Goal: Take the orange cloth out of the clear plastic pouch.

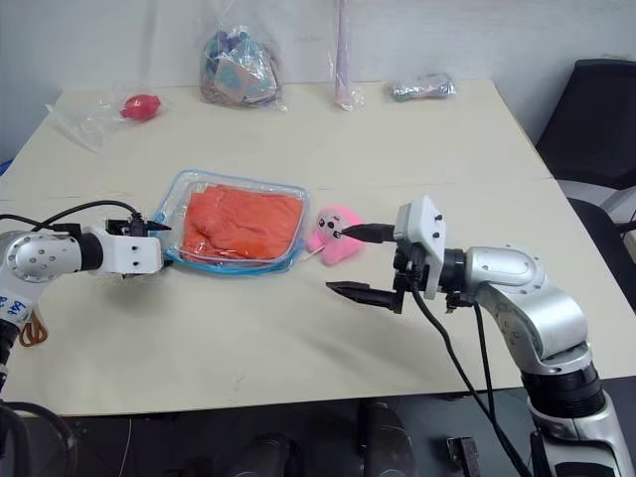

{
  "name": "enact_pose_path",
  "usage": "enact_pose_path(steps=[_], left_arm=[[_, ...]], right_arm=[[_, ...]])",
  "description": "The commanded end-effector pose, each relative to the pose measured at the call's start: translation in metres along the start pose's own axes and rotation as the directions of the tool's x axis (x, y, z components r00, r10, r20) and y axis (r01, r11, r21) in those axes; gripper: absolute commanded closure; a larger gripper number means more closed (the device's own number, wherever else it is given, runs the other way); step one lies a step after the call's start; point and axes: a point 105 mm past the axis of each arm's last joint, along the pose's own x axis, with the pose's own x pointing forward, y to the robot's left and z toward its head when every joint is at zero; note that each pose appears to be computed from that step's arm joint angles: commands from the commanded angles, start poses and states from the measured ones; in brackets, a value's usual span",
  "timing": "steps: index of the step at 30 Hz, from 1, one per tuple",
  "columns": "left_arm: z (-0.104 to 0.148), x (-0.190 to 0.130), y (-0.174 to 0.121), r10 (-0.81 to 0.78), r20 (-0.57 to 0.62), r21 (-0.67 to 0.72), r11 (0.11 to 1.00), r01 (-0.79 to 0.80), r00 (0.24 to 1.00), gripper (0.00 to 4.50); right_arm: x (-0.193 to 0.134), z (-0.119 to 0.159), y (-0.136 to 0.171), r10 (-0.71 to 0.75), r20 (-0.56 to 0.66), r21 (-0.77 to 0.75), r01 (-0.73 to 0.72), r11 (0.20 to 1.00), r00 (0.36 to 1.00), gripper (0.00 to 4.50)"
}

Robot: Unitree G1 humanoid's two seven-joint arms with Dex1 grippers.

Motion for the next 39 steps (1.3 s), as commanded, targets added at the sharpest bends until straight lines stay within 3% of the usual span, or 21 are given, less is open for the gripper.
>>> enact_pose_path(steps=[1,7,19,30,36,39], left_arm=[[0.002,-0.004,0.008,0.03,0.007,0.017,0.999,-0.03,1.0,2.48],[0.014,-0.012,0.001,0.018,0.05,0.001,1.0,-0.018,0.999,4.44],[0.07,-0.051,-0.041,0.001,0.026,-0.013,1.0,-0.001,1.0,4.48],[0.057,-0.051,-0.056,0.012,-0.082,-0.024,1.0,-0.014,0.997,4.48],[0.058,-0.057,-0.06,0.007,-0.058,-0.071,0.997,-0.011,0.998,2.82],[0.064,-0.067,-0.059,0.024,-0.023,-0.178,0.984,-0.027,0.999,1.85]], right_arm=[[-0.005,0.014,0.001,-0.004,0.022,-0.053,0.005,0.999,1.0,0.0],[-0.006,0.015,0.006,0.046,0.009,-0.06,-0.046,0.997,0.999,0.0],[-0.015,0.01,0.016,0.166,-0.042,-0.072,-0.169,0.983,0.985,0.0],[-0.015,0.001,0.01,0.166,-0.081,-0.117,-0.175,0.978,0.983,0.0],[-0.013,-0.002,0.0,0.119,-0.089,-0.143,-0.131,0.981,0.989,0.0],[-0.011,-0.002,-0.011,0.063,-0.072,-0.139,-0.072,0.988,0.995,0.0]])
